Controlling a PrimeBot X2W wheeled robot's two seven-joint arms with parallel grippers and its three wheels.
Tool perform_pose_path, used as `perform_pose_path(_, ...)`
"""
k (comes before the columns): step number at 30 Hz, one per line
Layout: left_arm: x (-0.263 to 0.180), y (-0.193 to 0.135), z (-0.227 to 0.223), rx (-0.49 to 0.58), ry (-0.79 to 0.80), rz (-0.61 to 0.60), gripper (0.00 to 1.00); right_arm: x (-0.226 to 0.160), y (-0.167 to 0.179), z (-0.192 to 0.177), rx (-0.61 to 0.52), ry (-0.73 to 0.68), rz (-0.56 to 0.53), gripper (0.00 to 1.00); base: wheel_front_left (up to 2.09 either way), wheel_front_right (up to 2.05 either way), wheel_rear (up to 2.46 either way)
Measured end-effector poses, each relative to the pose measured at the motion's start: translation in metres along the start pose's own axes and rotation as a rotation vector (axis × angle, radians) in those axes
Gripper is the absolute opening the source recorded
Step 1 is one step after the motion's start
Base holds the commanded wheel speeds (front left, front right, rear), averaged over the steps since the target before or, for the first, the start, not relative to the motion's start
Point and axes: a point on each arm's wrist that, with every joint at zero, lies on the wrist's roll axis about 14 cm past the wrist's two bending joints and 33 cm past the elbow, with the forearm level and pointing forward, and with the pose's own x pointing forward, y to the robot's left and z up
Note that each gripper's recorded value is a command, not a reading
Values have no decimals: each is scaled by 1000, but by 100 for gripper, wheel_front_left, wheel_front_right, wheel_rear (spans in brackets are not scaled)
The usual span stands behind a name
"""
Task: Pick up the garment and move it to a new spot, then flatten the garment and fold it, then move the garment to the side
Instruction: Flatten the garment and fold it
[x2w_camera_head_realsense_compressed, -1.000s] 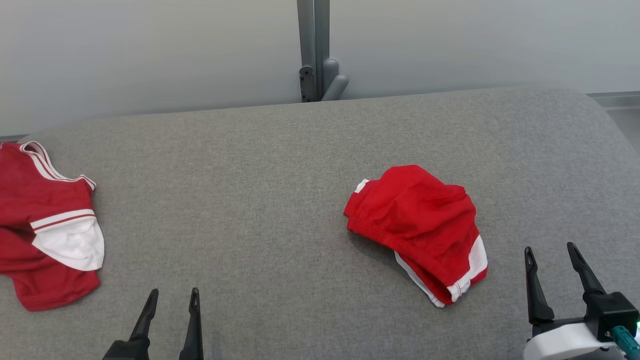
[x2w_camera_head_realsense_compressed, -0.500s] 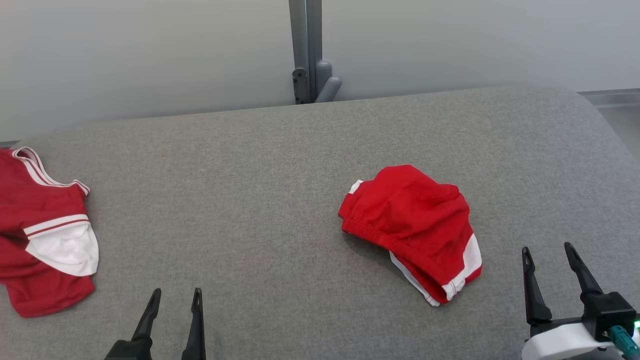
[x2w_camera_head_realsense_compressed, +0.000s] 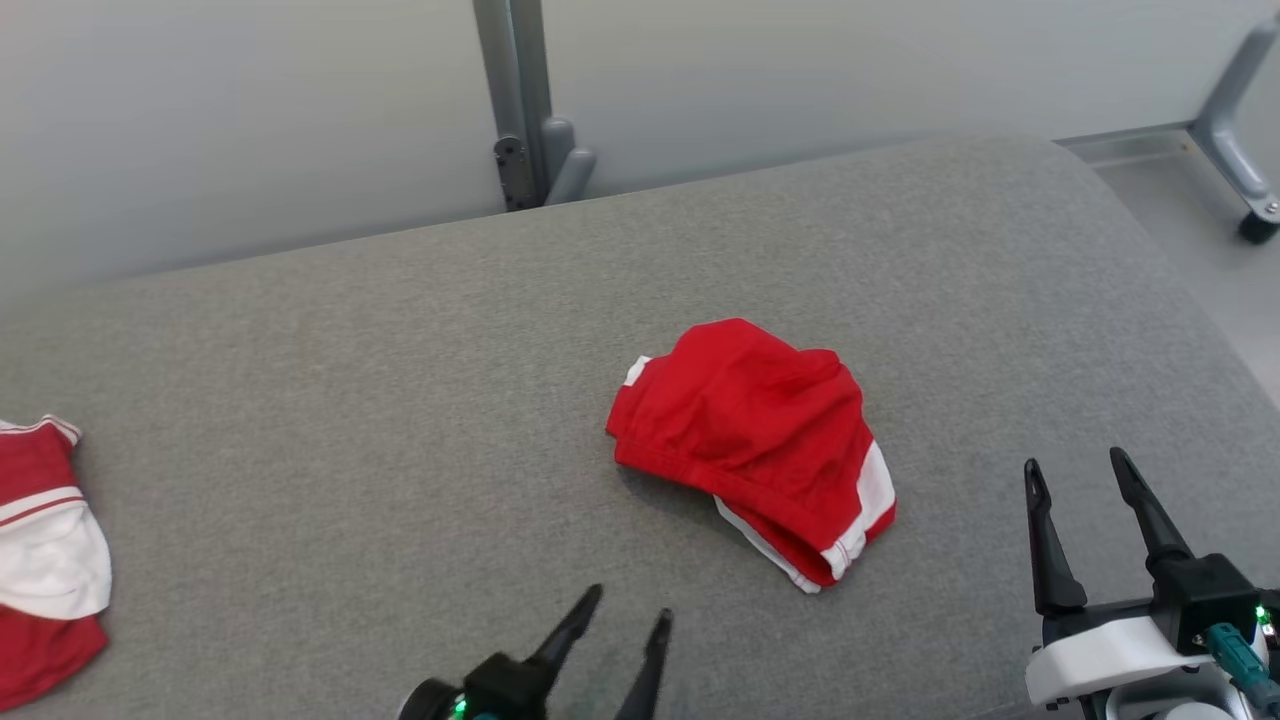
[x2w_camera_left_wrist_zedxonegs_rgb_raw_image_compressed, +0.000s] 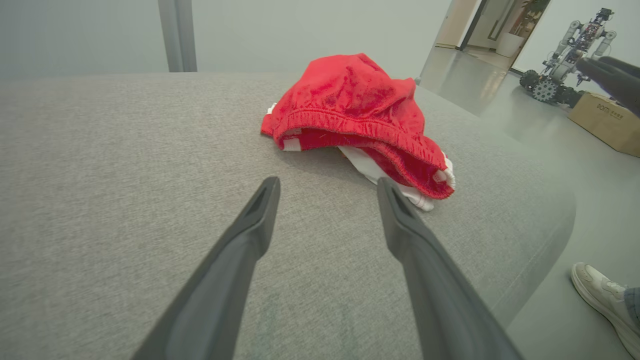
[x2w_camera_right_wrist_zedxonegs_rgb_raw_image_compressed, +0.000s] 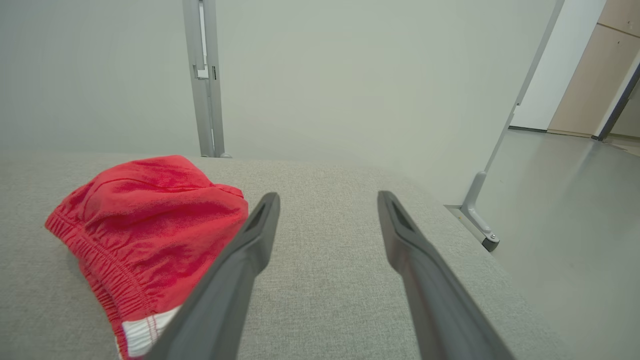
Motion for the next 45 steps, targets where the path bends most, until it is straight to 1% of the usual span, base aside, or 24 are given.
perform_pose_path(1, 7, -14, -4, -1, 23, -56, 100, 0, -4, 2, 0, -4, -12, 100, 0, 0, 0)
perform_pose_path(4, 28, -53, -14, 69, 92, -225, 100, -1, -16, 3, 0, -7, -51, 100, 0, 0, 0)
perform_pose_path(5, 33, -63, -17, 69, 107, -272, 100, -2, -20, 2, 1, -3, -65, 100, 0, 0, 0)
perform_pose_path(7, 42, -77, -26, 67, 151, -335, 100, -3, -27, -1, 2, 9, -90, 100, 0, 0, 0)
perform_pose_path(9, 49, -81, -38, 42, 210, -364, 100, -3, -34, -4, 6, 21, -115, 100, 0, 0, 0)
perform_pose_path(13, 61, -81, -64, 45, 329, -399, 100, -9, -50, -13, 7, 58, -169, 100, 0, 0, 0)
perform_pose_path(18, 70, -92, -80, 5, 382, -451, 100, -16, -62, -23, -3, 101, -213, 100, 0, 0, 0)
perform_pose_path(25, 76, -104, -87, -33, 391, -494, 100, -18, -74, -27, -24, 126, -249, 100, 0, 0, 0)
perform_pose_path(32, 84, -106, -83, -47, 361, -486, 100, -14, -70, -28, -24, 127, -237, 100, 0, 0, 0)
perform_pose_path(41, 96, -114, -75, -31, 323, -488, 100, -16, -71, -30, -20, 137, -245, 100, 0, 0, 0)
perform_pose_path(45, 104, -111, -71, -39, 309, -456, 100, -18, -73, -31, -22, 141, -251, 100, 0, 0, 0)
